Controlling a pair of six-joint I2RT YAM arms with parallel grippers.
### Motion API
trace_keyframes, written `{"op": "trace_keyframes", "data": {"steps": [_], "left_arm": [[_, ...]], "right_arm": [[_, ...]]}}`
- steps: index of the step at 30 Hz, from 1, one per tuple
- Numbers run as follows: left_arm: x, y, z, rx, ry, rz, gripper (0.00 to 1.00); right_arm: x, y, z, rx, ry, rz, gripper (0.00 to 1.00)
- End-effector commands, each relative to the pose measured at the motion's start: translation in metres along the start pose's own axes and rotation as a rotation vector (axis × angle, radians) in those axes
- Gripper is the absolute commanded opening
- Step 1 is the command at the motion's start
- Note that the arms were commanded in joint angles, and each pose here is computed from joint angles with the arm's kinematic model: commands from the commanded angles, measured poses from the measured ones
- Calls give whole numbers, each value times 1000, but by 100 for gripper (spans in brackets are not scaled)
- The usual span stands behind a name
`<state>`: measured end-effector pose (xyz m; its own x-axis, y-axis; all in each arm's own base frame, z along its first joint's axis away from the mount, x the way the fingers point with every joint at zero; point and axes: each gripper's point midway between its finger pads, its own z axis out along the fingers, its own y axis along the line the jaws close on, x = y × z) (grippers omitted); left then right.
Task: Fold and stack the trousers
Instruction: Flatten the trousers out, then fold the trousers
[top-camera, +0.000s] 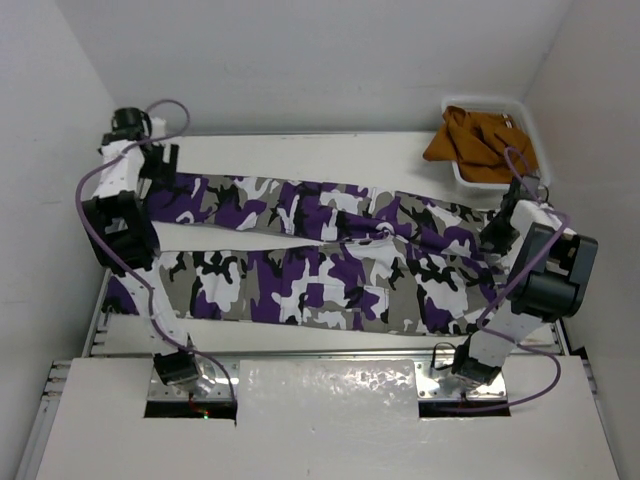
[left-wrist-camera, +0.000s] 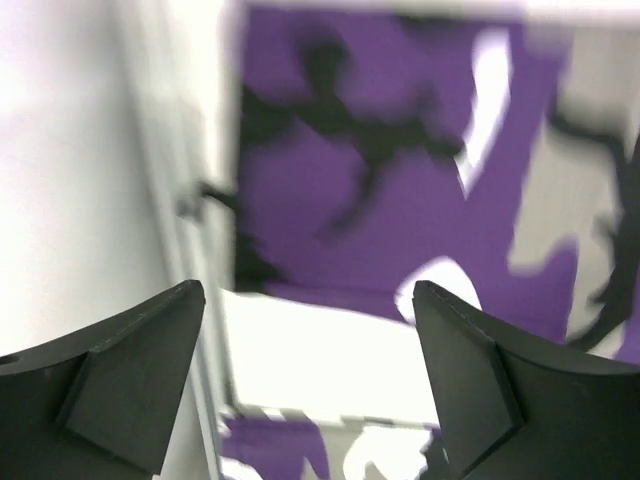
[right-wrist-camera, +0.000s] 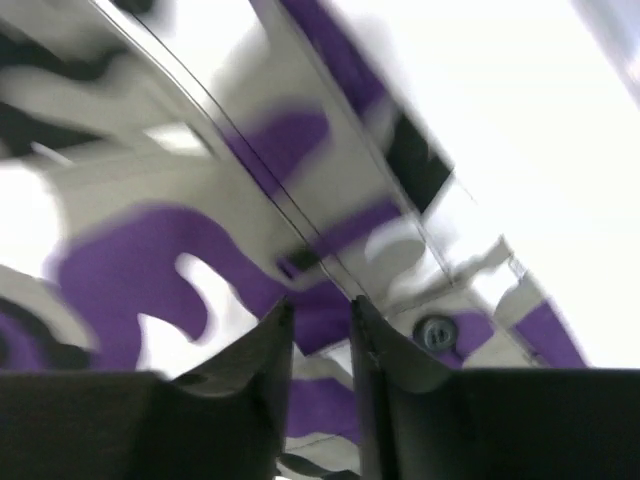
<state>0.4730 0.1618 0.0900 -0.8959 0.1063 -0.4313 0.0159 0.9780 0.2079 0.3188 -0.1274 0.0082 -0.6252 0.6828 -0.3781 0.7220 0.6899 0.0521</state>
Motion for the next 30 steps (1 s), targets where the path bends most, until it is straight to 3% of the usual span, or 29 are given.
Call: {"op": "trace_keyframes", "data": {"steps": [1,8,11,15,22,30], "left_arm": [[-60,31,-31,20,-208,-158,85],[-80,67,10,2,-271,-355,93],[-79,86,41,-3,-306,-440,98],[-80,100,59,-5,-342,-456,100],[-70,78,100,79,-309,-436,100],[-88,48,132,134,-350,-355,98]], "right_arm": [[-78,27,-34,-91,-191,-67,32],[-131,44,-12,-116,-215,-33,64],[-153,54,5,-100,-194,-21,70],[-146,53,43,-68,-143,-21,77],[-117,54,72,-91,-94,-7,78],[-103,52,89,-73,-71,-14,69]]}}
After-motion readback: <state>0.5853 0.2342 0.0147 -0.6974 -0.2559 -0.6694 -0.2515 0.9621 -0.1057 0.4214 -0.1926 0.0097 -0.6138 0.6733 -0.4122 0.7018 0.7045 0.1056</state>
